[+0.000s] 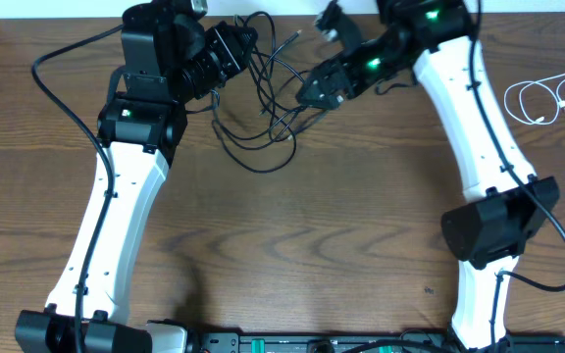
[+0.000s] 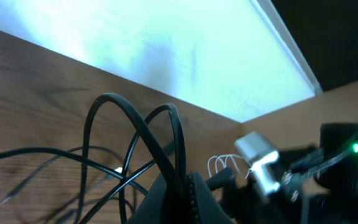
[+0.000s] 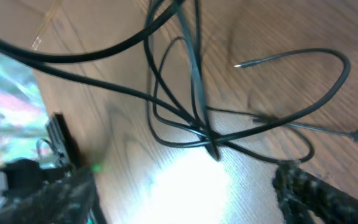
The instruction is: Untangle cables
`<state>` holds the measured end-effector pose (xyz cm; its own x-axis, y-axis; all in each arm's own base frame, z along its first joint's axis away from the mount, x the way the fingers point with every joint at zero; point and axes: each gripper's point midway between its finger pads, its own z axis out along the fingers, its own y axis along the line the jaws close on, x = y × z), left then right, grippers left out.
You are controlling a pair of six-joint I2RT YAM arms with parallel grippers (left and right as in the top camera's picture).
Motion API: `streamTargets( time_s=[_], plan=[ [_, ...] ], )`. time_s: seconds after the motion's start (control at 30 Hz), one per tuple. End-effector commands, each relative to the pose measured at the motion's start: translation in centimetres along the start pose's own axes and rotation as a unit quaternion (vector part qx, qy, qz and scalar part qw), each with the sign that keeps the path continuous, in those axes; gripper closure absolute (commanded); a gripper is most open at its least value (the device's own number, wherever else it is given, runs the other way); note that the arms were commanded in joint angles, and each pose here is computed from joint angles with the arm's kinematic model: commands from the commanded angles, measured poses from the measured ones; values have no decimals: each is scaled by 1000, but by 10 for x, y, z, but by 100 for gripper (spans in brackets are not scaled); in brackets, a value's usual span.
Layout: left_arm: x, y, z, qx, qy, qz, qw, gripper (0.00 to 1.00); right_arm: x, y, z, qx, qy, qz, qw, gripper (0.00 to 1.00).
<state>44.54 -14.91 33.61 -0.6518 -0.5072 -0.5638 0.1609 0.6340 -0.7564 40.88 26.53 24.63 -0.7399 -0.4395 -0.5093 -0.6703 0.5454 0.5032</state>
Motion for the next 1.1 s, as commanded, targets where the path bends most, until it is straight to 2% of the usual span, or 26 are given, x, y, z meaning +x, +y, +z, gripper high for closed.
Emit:
streamTargets(
  time_s=[0.0, 0.07, 0.2, 0.3, 0.33, 0.43, 0.47, 0.53, 0.57, 0.6, 0.73, 1.07],
  plan=[
    [-10, -14, -11, 14, -19, -21, 999, 93, -4, -13, 14, 79, 8, 3, 997, 14],
    [-7, -20, -14, 26, -11, -19, 999, 92, -12, -24, 18, 109, -5, 17, 994, 14],
    [-5, -30, -20, 42, -5, -15, 999, 93, -27, -29, 28, 114, -30, 6, 993, 16],
    [-7, -38, -29, 50, -13, -9, 999, 93, -23, -40, 42, 112, -18, 24, 993, 23],
    [-8, -40, -31, 52, -15, -7, 999, 93, -19, -44, 47, 112, -11, 29, 993, 28],
    [-10, -49, -41, 60, -23, 0, 998, 93, -13, -58, 58, 120, 0, 50, 992, 55],
    [-10, -53, -47, 62, -26, 4, 998, 93, -11, -73, 57, 147, -2, 78, 986, 70],
    [-11, -55, -53, 62, -30, 7, 998, 92, -9, -90, 49, 182, -6, 106, 978, 82],
    [-13, -55, -57, 61, -34, 7, 998, 92, -6, -103, 42, 211, -9, 130, 969, 93],
    [-16, -55, -61, 60, -40, 7, 997, 93, -3, -114, 35, 235, -11, 150, 960, 98],
    [-35, -50, -84, 53, -75, 8, 996, 92, 16, -152, 8, 315, -8, 214, 925, 99],
    [-82, -22, -143, 11, -168, 3, 986, 93, 71, -191, -30, 366, 55, 282, 885, 99]
  ],
)
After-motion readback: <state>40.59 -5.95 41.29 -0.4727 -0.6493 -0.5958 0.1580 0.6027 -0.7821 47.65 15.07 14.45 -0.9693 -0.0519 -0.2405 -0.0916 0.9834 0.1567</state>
